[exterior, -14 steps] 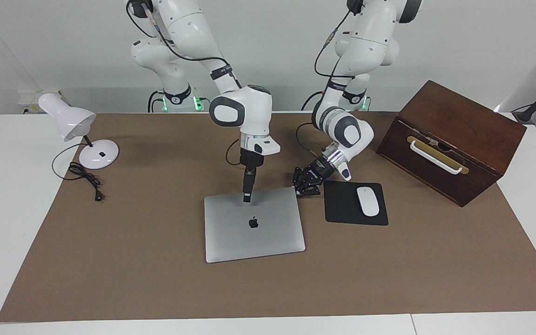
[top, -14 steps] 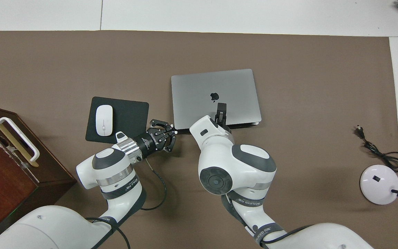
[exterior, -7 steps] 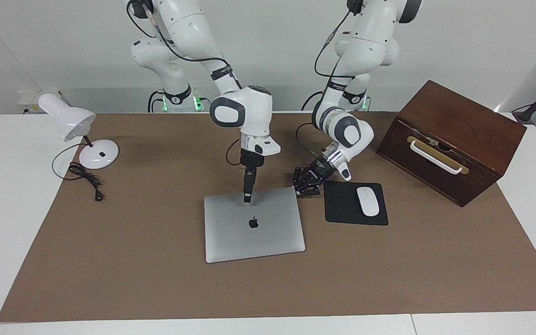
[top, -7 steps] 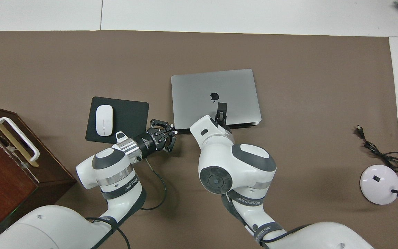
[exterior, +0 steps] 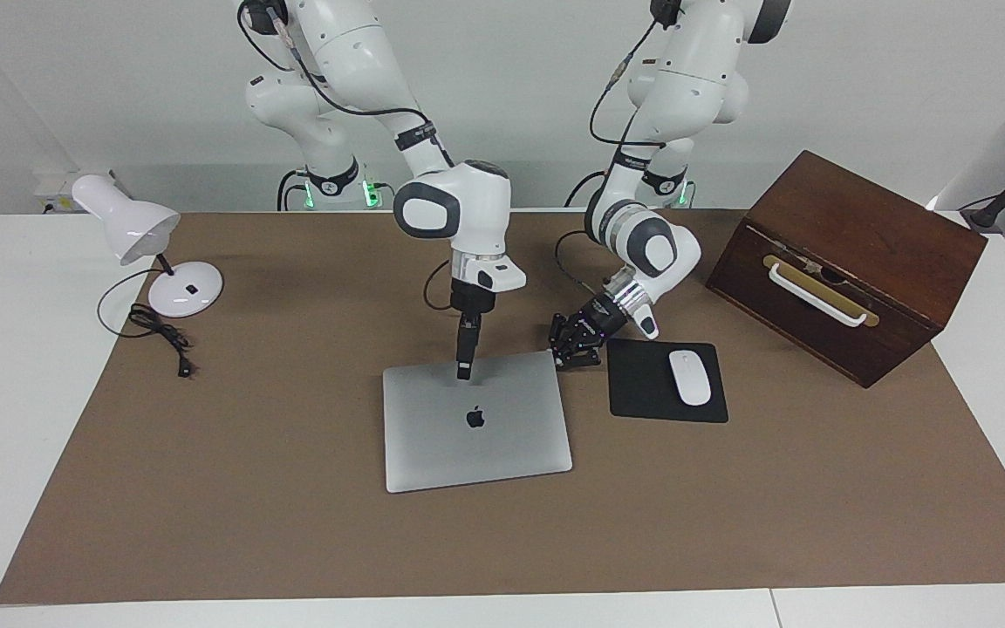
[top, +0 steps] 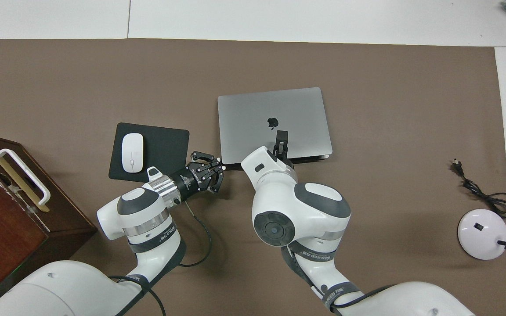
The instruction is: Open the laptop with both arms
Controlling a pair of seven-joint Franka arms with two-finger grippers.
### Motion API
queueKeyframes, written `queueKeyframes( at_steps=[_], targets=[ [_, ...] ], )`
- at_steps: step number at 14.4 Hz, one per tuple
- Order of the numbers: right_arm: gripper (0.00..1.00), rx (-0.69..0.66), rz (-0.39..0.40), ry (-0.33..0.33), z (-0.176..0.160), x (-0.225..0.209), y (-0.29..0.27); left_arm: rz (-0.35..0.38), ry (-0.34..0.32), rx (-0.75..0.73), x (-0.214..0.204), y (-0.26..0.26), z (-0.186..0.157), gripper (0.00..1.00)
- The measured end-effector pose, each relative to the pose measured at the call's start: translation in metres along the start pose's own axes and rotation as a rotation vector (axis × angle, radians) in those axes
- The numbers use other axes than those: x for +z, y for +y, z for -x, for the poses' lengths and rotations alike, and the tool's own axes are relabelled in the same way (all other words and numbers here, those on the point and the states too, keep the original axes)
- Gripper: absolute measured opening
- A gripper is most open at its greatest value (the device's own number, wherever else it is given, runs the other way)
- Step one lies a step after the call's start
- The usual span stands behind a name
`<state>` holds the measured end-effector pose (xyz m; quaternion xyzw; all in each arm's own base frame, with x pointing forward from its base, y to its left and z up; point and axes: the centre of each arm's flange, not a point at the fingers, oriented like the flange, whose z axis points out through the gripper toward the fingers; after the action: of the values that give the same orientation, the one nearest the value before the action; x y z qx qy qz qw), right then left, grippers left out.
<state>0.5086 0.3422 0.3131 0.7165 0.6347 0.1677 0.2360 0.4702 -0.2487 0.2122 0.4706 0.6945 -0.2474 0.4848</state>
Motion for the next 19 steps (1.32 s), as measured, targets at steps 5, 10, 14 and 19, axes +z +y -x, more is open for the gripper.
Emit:
queueKeyframes(
  at_steps=[5,10,14,19],
  targets=[
    [1.00,0.015,0.012,0.006,-0.001,-0.003,0.009,0.000,0.000,0.002,0.000,0.000,0.000,0.01],
    [1.00,0.025,0.027,0.014,-0.002,-0.007,0.018,0.000,0.000,0.002,0.000,0.000,0.000,0.01],
    [1.00,0.032,0.020,0.008,-0.001,-0.001,0.017,0.000,0.000,0.002,0.000,0.000,0.000,0.01],
    [1.00,0.026,-0.005,-0.006,-0.003,0.014,0.004,0.000,0.000,0.002,0.000,0.000,0.000,0.01]
  ],
)
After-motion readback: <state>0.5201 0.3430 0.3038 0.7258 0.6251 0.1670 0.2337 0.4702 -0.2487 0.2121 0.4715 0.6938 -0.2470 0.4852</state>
